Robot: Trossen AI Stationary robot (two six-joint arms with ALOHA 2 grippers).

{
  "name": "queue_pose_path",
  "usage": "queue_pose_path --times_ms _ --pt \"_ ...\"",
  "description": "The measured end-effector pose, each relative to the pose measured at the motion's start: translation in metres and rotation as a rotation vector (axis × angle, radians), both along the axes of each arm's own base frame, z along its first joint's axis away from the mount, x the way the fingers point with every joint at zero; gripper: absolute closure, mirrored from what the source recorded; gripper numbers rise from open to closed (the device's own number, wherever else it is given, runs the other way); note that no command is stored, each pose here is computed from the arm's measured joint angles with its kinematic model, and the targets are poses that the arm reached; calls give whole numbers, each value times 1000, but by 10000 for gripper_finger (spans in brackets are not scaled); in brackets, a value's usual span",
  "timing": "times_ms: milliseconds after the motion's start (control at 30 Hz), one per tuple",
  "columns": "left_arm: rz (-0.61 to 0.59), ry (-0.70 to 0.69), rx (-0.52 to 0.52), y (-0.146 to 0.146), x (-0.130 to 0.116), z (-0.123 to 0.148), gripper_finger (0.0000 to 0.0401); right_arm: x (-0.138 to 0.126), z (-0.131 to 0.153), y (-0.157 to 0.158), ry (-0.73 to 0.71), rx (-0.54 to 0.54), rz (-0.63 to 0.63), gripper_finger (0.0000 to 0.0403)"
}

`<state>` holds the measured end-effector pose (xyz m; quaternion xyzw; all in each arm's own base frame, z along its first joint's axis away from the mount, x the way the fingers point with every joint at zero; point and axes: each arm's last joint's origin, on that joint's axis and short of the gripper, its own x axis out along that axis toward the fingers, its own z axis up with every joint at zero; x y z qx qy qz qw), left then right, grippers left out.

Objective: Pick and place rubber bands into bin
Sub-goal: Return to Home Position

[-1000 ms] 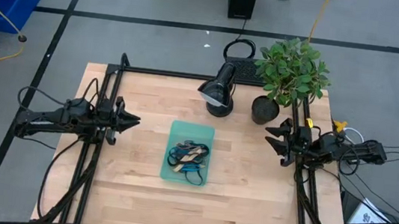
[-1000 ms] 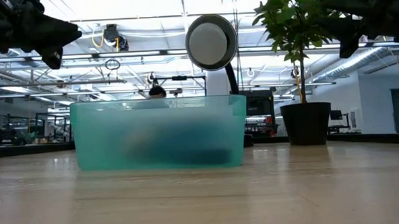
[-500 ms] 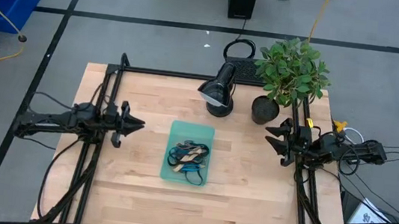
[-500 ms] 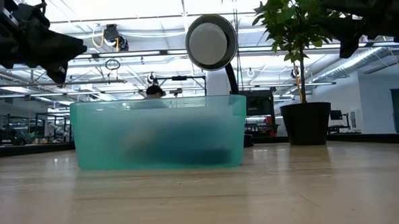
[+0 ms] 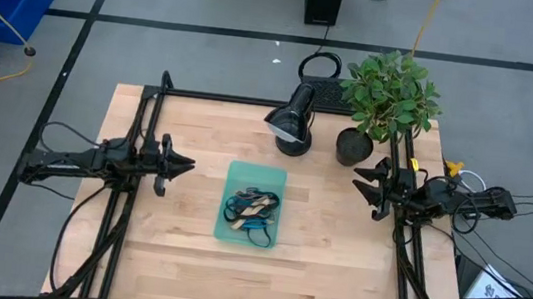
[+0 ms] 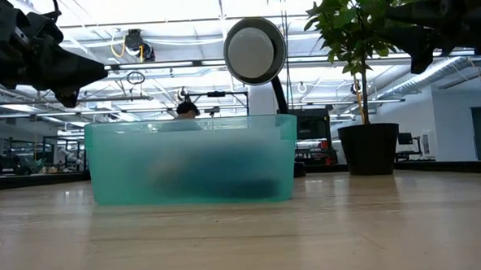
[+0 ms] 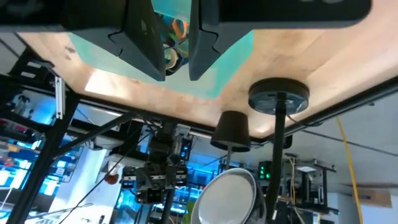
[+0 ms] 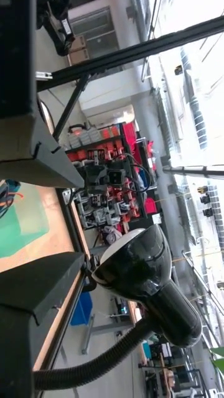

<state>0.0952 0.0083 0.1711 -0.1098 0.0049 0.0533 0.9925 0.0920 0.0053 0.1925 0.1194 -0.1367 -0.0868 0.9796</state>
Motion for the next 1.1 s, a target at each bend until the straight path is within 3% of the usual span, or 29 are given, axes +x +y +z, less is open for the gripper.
queue_pose_path --times_ms 433,1100 --pt "-1 15 139 0 0 0 325 3 -15 1 167 -70 -3 228" --pt "-2 14 130 0 0 0 324 3 -15 1 171 -79 -4 231"
